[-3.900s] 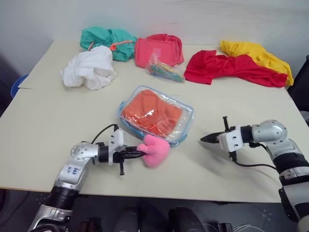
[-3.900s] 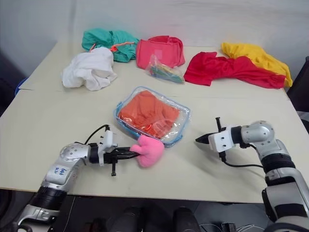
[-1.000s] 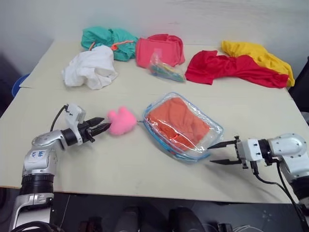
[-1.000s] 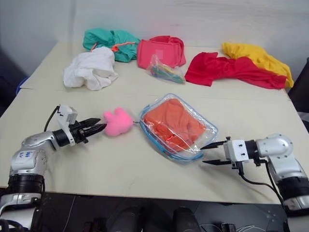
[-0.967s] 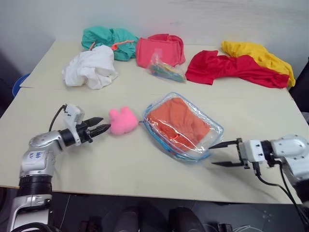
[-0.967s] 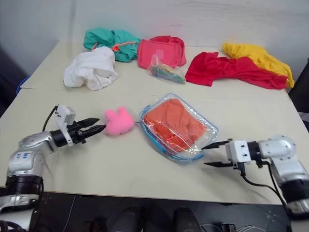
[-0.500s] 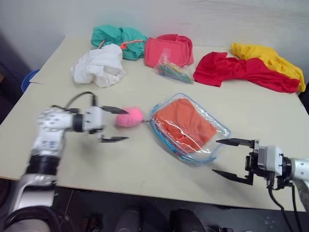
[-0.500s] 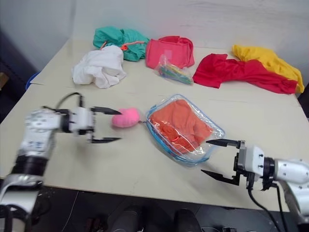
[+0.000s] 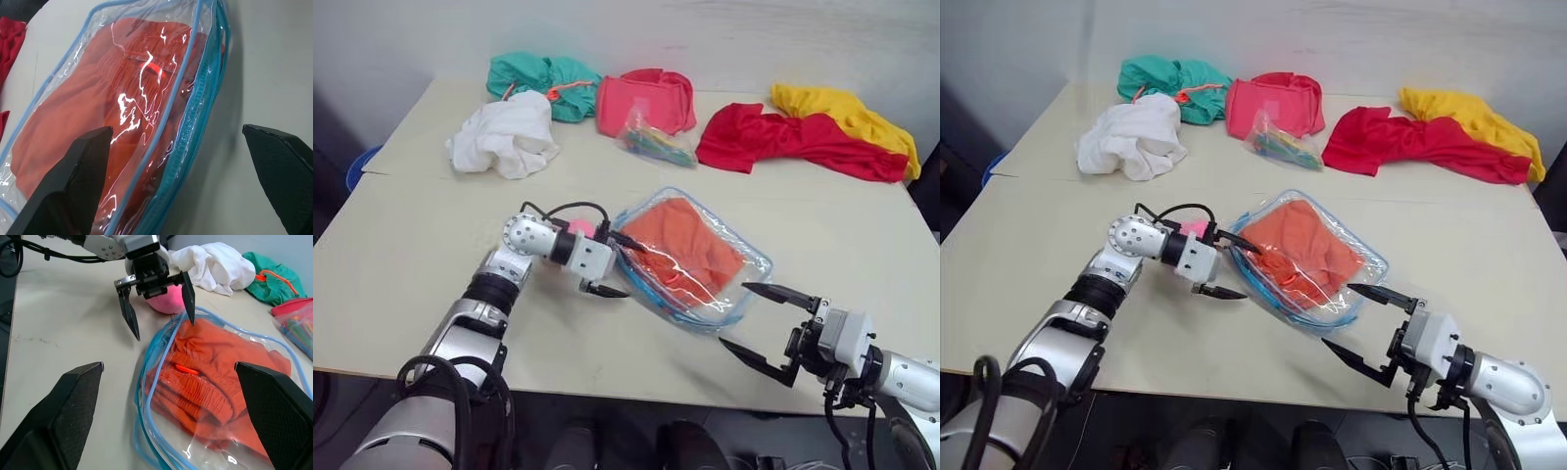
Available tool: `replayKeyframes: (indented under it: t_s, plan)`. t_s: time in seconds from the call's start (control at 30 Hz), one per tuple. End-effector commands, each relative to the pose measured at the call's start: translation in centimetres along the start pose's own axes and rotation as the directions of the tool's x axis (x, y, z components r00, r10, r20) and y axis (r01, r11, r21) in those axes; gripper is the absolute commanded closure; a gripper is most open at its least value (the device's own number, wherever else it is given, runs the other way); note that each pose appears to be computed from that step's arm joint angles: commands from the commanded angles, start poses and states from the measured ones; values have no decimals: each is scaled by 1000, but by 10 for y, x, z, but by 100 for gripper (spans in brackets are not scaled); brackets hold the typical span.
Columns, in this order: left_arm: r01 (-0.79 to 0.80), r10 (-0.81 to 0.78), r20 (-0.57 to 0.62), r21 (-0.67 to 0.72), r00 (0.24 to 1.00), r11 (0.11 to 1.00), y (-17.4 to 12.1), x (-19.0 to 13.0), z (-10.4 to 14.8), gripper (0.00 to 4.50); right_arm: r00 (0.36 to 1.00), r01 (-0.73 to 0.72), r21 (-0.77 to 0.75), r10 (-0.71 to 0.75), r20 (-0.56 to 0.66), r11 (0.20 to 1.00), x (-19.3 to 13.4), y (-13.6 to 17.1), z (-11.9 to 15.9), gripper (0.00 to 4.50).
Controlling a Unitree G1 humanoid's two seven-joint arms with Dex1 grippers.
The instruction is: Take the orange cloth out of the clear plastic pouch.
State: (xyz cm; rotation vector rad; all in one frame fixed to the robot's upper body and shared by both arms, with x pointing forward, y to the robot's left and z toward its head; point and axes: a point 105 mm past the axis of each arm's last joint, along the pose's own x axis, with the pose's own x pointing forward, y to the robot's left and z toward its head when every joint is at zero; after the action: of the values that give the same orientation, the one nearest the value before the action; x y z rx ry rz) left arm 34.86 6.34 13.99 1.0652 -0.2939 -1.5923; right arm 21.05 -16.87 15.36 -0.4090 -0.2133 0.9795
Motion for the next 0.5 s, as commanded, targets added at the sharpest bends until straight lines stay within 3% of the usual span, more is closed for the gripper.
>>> replayKeyframes:
  t_s: [0.03, 0.13, 0.33, 0.5]
  plan:
    - [-53, 52, 21, 41, 998, 998, 16, 1, 8, 3, 999, 34, -40, -33, 14, 999, -5, -4, 9, 0]
    - [-69, 67, 38, 28, 997, 997, 19, 4, 10, 62, 999, 36, -38, -35, 8, 999, -6, -3, 8, 0]
    - [-84, 84, 45, 0, 995, 996, 21, 5, 9, 254, 1000, 31, -33, -31, -1, 999, -6, -2, 4, 0]
    - [-67, 82, 147, -107, 986, 992, 20, 4, 17, 405, 1000, 20, -27, -20, -11, 999, -6, 0, 1, 0]
